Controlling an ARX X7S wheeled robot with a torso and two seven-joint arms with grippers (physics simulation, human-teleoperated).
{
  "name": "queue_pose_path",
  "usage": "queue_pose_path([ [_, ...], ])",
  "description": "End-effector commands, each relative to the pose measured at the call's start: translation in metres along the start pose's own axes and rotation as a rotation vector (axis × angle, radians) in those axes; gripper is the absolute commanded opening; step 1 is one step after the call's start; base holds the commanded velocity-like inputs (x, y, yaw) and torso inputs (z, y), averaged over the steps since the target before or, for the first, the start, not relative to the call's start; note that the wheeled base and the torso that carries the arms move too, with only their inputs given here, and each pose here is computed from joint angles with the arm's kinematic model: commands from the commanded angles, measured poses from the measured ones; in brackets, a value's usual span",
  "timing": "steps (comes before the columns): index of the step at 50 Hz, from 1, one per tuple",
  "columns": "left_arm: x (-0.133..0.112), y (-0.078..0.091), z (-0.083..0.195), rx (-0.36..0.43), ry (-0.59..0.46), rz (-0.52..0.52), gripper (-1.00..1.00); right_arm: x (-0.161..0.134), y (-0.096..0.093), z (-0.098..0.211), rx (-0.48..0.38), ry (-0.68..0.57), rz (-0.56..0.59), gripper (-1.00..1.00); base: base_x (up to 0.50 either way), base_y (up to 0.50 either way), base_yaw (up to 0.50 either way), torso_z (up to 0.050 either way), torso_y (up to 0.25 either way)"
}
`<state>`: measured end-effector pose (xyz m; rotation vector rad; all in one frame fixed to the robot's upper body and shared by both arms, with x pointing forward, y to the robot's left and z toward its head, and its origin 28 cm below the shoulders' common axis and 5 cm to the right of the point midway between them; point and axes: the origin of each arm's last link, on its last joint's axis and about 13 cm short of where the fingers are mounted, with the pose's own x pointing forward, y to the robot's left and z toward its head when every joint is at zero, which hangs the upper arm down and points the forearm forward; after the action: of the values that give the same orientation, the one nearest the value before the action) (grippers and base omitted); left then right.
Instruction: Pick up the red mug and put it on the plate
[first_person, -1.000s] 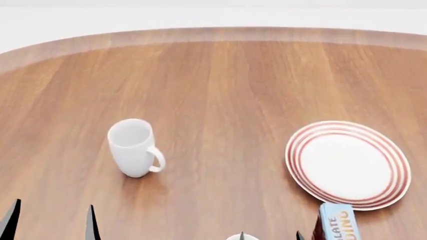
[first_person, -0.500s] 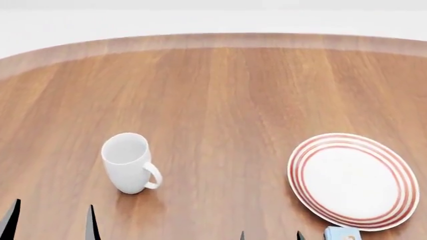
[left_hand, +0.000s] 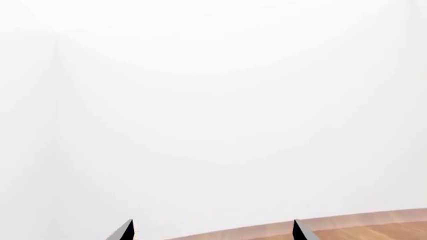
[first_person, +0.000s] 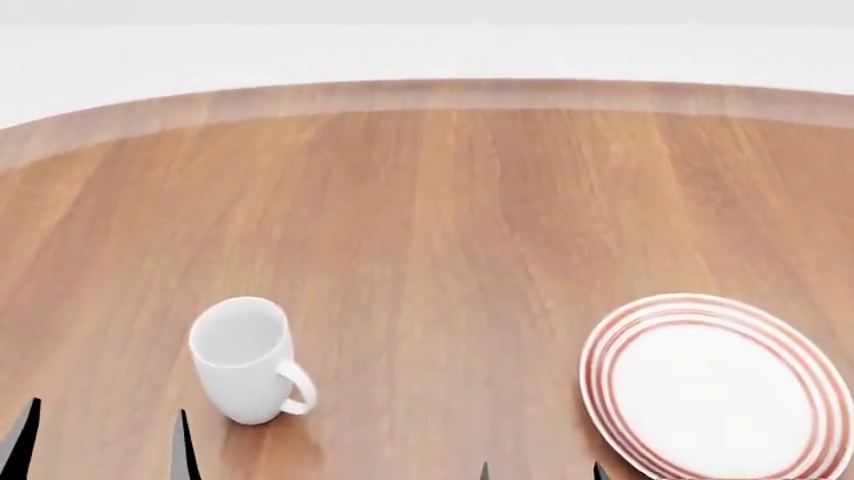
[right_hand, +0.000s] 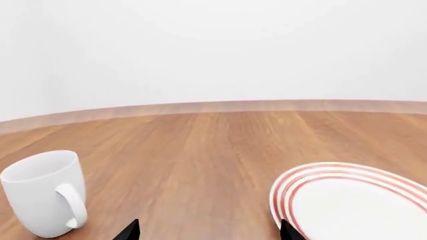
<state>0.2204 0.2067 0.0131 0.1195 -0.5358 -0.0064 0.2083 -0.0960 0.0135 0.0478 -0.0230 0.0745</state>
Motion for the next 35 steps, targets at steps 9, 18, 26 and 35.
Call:
queue_pose_path([
  [9,0.0000,0.0000,0.0000,0.001,0.000,0.000,1.00,-0.0004,0.0000,0.0006,0.002,-0.002,0.000,1.00,0.15,0.00,0.00,0.000,0.000],
  [18,0.0000,0.0000,0.0000,0.000,0.001,0.000,1.00,0.0001,-0.0001,-0.0002,0.004,-0.001,0.007,1.00,0.15,0.00,0.00,0.000,0.000],
  [26,-0.0001,0.0000,0.0000,0.000,0.003,0.003,1.00,-0.0011,0.0003,0.0006,0.001,0.001,0.019,1.00,0.04,0.00,0.00,0.000,0.000],
  [35,-0.0002,0.0000,0.0000,-0.002,0.009,-0.001,1.00,-0.0012,0.0017,0.0017,-0.008,-0.021,-0.014,1.00,0.00,0.00,0.00,0.000,0.000],
])
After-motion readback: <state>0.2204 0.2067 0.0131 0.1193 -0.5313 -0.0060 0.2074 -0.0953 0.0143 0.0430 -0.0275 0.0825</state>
